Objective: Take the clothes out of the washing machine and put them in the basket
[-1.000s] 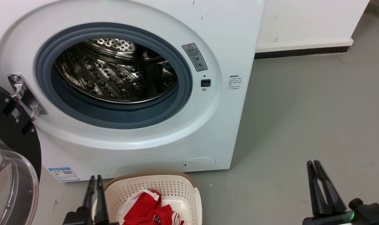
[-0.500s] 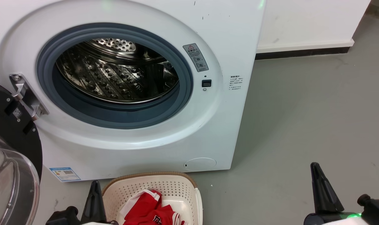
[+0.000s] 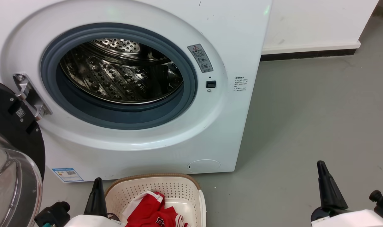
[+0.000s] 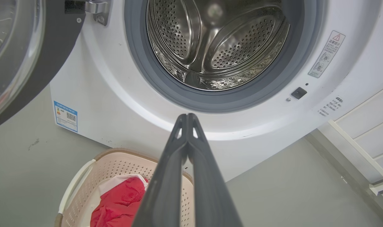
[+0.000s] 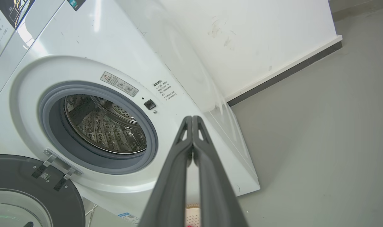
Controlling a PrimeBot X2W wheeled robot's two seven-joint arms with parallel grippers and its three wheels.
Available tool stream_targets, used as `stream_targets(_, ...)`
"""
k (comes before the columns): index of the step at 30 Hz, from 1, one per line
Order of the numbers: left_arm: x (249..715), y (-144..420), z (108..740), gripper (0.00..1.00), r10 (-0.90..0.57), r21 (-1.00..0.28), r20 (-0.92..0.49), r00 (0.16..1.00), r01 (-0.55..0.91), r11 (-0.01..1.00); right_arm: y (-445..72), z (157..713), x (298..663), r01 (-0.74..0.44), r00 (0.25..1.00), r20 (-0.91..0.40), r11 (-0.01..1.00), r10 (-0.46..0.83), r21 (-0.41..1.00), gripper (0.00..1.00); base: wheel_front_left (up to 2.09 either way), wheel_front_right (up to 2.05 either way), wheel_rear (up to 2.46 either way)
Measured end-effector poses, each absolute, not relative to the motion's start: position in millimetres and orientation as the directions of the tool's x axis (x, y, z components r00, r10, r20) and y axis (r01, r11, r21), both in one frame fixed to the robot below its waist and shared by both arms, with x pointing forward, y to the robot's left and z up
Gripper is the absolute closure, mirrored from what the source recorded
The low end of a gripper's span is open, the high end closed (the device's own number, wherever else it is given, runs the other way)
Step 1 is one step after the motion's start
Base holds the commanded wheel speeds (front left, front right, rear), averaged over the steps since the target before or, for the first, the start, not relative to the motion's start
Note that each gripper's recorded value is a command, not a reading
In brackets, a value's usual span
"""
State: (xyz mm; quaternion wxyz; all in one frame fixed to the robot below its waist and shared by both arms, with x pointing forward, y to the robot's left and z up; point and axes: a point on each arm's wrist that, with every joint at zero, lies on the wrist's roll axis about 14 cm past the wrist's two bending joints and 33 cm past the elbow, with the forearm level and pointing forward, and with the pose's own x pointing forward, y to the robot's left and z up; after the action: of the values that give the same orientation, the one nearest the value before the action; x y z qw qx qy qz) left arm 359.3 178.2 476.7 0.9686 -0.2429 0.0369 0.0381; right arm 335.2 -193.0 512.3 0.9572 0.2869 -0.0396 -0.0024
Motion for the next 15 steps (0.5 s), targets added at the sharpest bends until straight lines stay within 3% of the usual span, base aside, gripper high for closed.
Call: stream_targets(15, 366.5, 181.3, 476.2, 1.00, 0.040, -0.657, -0.113, 0.993, -0.105, 0.746, -198.5, 505.0, 344.4, 0.007, 0.999, 0.031, 0.703, -0.042, 0.711, 1.00, 0.00, 0.00, 0.00)
